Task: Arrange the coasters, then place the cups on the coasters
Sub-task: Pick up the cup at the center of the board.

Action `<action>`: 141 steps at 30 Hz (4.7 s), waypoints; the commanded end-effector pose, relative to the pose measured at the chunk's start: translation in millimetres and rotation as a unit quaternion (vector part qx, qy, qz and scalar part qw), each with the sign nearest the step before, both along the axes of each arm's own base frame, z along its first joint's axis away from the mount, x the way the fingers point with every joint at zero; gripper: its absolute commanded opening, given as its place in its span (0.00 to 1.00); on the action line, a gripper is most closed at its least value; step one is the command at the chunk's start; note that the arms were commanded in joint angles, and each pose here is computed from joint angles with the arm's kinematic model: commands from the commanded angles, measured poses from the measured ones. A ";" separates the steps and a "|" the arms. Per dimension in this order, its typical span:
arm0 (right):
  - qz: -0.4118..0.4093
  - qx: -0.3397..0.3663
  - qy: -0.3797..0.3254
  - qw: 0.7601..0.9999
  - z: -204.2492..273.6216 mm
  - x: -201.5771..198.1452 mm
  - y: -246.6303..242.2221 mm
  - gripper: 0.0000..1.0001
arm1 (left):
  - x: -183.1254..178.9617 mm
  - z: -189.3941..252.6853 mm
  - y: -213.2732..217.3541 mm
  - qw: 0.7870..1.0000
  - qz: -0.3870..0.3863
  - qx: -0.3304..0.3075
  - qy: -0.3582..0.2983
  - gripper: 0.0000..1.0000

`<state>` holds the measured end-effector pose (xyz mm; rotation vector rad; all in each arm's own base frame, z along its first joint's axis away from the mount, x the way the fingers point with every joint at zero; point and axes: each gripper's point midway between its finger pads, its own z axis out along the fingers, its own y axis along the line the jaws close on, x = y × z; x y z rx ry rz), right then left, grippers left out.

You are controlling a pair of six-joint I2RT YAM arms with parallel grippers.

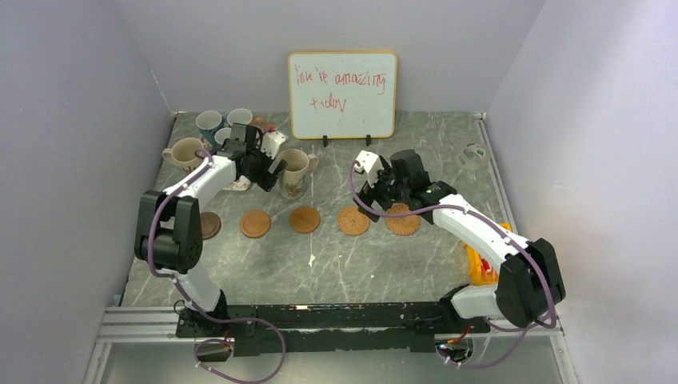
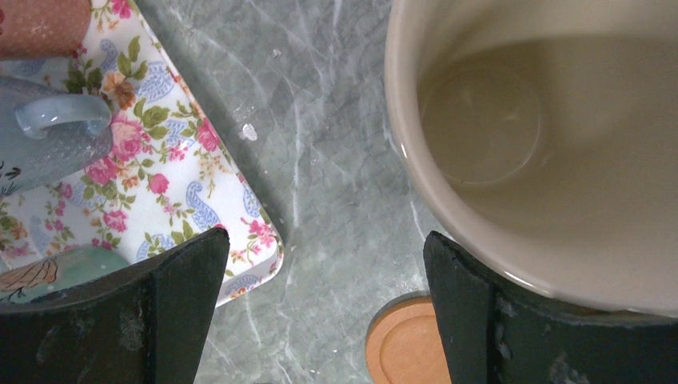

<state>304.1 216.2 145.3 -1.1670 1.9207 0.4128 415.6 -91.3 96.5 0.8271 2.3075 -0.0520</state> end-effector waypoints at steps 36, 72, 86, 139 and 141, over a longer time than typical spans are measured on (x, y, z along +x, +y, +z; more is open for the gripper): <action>0.247 -0.036 -0.070 0.966 39.3 97.0 110.2 0.97 | -76.8 46.9 68.4 0.993 0.056 -0.067 -0.081 0.96; 0.378 0.019 0.024 0.925 -6.3 105.2 194.3 0.89 | -101.9 55.5 57.1 0.985 0.010 -0.081 -0.153 0.96; 0.382 0.001 0.058 0.922 -24.5 92.4 197.6 0.79 | -102.5 54.1 55.2 0.985 0.005 -0.084 -0.151 0.96; 0.258 0.050 0.072 0.962 8.7 126.8 198.7 0.00 | -97.8 54.3 61.7 0.984 0.028 -0.079 -0.158 0.96; 0.253 0.053 0.067 0.964 14.8 128.8 198.0 0.00 | -97.6 53.7 61.4 0.984 0.029 -0.081 -0.156 0.96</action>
